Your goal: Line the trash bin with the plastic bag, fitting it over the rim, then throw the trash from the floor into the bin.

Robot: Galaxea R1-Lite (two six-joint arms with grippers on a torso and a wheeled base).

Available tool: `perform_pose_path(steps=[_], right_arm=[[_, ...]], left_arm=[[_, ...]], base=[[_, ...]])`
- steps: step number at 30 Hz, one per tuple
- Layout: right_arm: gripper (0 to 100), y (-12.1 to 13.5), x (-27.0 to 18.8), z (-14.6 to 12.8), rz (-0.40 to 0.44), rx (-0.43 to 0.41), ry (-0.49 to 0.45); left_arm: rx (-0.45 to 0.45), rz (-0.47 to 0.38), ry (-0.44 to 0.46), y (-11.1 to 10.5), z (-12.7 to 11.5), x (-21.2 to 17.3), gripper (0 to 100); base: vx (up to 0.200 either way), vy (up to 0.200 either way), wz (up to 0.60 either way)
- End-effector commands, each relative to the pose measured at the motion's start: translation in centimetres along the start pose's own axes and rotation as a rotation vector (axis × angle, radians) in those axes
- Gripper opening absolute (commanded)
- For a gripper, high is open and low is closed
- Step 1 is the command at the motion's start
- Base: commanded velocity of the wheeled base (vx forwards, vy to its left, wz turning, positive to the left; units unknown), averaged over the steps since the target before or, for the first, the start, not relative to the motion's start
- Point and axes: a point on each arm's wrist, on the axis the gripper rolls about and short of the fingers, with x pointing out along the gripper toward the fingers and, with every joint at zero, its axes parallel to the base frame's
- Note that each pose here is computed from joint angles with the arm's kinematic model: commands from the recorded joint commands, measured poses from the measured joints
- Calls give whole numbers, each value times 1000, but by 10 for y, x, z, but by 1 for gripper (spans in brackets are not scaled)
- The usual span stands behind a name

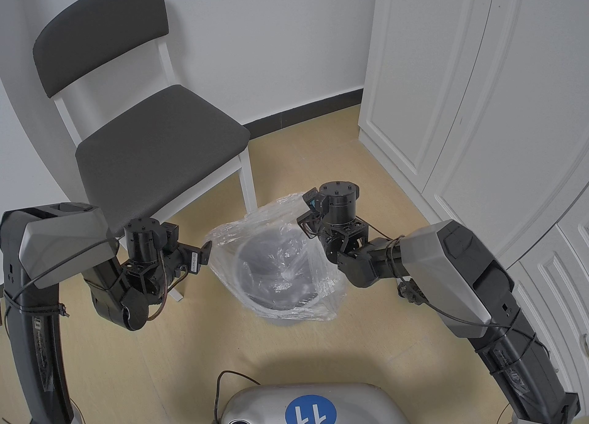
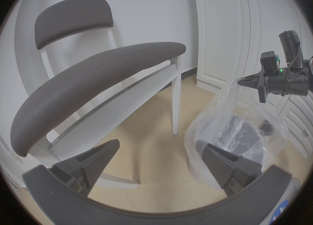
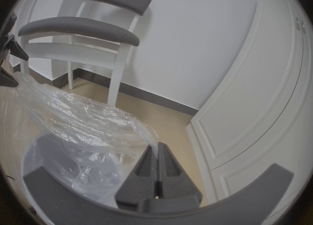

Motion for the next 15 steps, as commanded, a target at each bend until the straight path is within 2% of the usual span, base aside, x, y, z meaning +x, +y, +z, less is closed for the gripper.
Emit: perform_pose_path(steps=[1,11,15], right_arm=[[0,-4,5,-9,-21,3,10],[0,-20,10,-8,-82,40,-35],[0,-19,10,-8,-98,55,-61]], left_arm=[[1,-10,0,-8,-5,4,100],[-6,-31,-32,-20,-2,10,100],[-10,15,-39,-27,-5,15,100]], base=[[0,0,0],[0,0,0],[0,0,0]])
